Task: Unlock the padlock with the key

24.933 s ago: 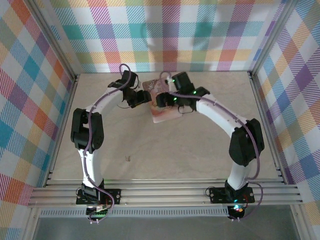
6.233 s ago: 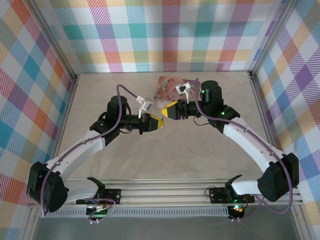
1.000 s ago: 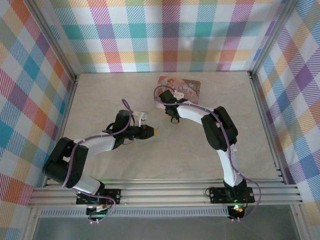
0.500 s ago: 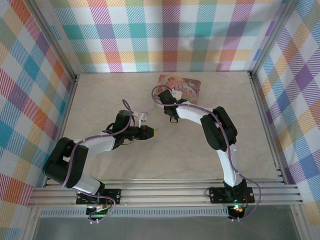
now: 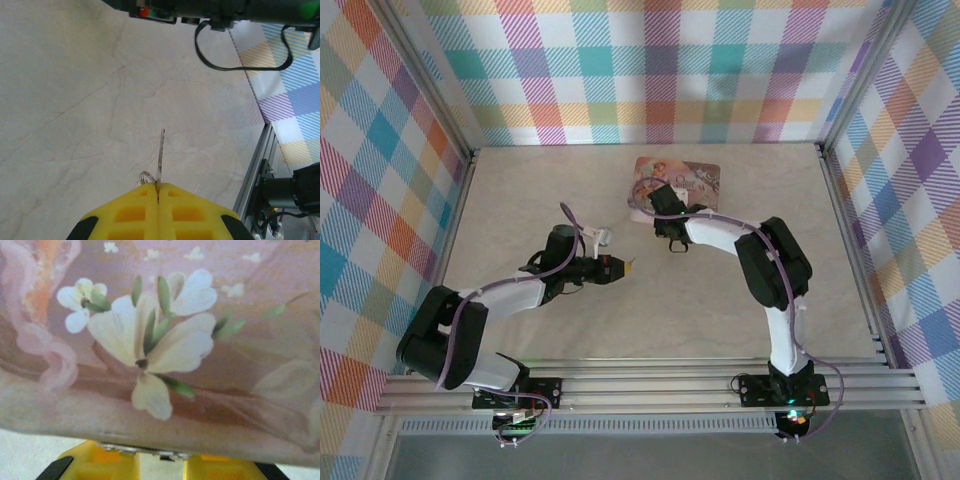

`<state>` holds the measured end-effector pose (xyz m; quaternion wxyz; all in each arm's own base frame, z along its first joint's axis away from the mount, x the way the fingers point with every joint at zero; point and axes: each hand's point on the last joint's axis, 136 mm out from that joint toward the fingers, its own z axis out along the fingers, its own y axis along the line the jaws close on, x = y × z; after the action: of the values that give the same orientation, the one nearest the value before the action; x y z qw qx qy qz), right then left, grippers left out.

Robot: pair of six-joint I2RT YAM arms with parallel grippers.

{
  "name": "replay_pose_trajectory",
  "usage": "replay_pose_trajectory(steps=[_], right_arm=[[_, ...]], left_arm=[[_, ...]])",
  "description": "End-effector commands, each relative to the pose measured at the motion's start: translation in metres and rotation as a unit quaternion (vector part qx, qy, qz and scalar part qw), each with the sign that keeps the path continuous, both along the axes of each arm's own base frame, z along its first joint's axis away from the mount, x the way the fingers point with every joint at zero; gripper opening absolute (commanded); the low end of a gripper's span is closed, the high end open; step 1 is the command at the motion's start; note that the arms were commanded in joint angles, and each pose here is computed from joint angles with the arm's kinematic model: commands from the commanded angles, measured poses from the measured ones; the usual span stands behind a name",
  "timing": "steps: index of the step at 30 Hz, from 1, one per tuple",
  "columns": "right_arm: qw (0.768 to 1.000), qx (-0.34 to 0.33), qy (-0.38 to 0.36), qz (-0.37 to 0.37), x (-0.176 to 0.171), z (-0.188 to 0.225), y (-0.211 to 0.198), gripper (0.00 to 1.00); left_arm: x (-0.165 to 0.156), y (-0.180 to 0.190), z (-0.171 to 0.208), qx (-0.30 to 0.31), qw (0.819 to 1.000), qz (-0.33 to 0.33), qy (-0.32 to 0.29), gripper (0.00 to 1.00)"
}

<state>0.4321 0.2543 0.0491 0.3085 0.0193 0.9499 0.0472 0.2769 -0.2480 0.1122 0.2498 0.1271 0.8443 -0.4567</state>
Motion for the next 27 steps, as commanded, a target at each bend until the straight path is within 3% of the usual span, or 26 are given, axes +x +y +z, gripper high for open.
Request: replay_pose_trajectory(steps=[1, 11, 17, 27], right_arm=[[0.997, 0.047, 0.047, 0.038, -0.029, 0.008, 0.011, 0.01], [0.977, 0.146, 0.143, 0.064, -0.092, 0.029, 0.021, 0.0], [0.965, 0.178, 0.171, 0.089, -0.106, 0.068, 0.023, 0.0], [0.952, 0.235, 0.191, 0.05, -0.115, 0.098, 0.011, 0.0]], left_arm=[[-0.007, -0.001, 0.005, -0.011, 0.999, -0.018, -0.025, 0.0], [-0.016, -0.024, 0.012, -0.015, 0.995, -0.042, -0.087, 0.0], [-0.01, -0.03, 0.01, -0.014, 0.991, -0.036, -0.127, 0.0], [0.005, -0.04, -0.001, -0.029, 0.988, -0.007, -0.151, 0.0]])
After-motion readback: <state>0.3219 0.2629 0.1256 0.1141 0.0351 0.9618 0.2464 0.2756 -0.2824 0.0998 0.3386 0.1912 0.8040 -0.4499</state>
